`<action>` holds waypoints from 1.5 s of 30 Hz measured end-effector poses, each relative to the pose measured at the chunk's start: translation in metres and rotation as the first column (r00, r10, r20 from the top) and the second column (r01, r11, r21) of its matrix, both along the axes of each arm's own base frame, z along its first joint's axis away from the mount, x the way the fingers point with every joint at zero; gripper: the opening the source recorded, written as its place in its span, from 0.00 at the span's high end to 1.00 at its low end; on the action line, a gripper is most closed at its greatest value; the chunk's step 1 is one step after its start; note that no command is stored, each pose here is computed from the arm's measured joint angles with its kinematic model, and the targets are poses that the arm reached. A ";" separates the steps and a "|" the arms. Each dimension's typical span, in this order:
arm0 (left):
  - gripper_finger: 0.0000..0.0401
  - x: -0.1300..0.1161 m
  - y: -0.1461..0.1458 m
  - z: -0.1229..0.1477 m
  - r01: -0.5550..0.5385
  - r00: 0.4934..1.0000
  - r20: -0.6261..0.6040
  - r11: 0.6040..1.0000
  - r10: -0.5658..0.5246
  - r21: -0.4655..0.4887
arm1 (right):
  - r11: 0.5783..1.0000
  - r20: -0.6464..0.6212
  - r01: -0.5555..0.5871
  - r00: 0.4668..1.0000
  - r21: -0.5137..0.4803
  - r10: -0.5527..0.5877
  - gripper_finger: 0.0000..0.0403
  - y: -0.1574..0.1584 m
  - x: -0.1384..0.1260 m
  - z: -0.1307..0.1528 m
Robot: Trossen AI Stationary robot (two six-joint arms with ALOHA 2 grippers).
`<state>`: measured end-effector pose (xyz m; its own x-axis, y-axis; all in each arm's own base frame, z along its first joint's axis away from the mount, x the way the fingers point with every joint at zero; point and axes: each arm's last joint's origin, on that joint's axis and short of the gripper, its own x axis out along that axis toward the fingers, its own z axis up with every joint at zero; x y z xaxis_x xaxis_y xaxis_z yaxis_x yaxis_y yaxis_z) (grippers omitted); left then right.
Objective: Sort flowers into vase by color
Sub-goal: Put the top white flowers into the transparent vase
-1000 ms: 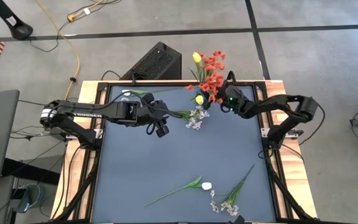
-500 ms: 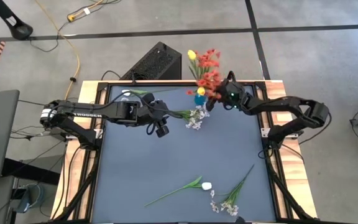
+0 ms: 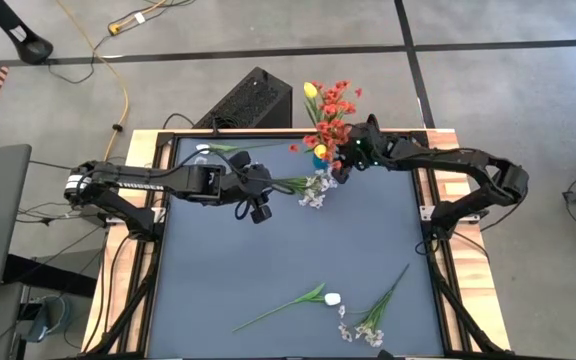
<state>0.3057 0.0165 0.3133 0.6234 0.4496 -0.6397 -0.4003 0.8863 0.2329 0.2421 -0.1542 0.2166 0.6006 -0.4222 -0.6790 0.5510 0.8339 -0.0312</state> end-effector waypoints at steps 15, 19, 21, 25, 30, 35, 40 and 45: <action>0.64 -0.003 -0.024 -0.007 0.173 0.979 -0.117 0.983 -0.165 0.066 | 0.963 -0.043 -0.017 0.999 0.269 0.030 0.56 0.073 -0.065 0.059; 0.64 -0.005 -0.032 -0.021 0.244 0.964 -0.121 0.969 -0.237 0.043 | 0.941 0.036 -0.103 0.995 0.322 0.097 0.56 0.107 -0.066 0.069; 0.64 -0.009 -0.034 -0.032 0.272 0.958 -0.096 0.962 -0.269 0.020 | 0.920 0.060 -0.164 0.986 0.355 0.152 0.56 0.126 -0.063 0.071; 0.64 -0.019 -0.035 -0.053 0.265 0.962 -0.075 0.964 -0.263 0.022 | 0.881 0.058 -0.229 0.972 0.414 0.226 0.56 0.162 -0.056 0.068; 0.64 -0.019 -0.023 -0.069 0.186 0.981 -0.066 0.980 -0.182 0.070 | 0.878 0.083 -0.260 0.965 0.402 0.249 0.57 0.195 -0.046 0.064; 0.64 -0.004 0.016 -0.095 0.255 0.955 -0.174 0.965 -0.242 0.058 | 0.887 0.120 -0.287 0.958 0.361 0.261 0.60 0.217 -0.032 0.058; 0.64 0.007 0.067 -0.120 0.317 0.920 -0.264 0.946 -0.290 0.064 | 0.882 0.094 -0.304 0.952 0.359 0.290 0.62 0.228 -0.023 0.048; 0.64 0.015 0.112 -0.137 0.385 0.889 -0.269 0.923 -0.370 0.005 | 0.880 0.066 -0.296 0.954 0.372 0.293 0.63 0.235 -0.016 0.039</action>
<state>0.3209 0.1289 0.1766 0.5695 0.2534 -0.7820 0.0429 0.9408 0.3362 0.2260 0.0805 0.2553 0.6633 0.0585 -0.7460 0.2776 0.9066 0.3178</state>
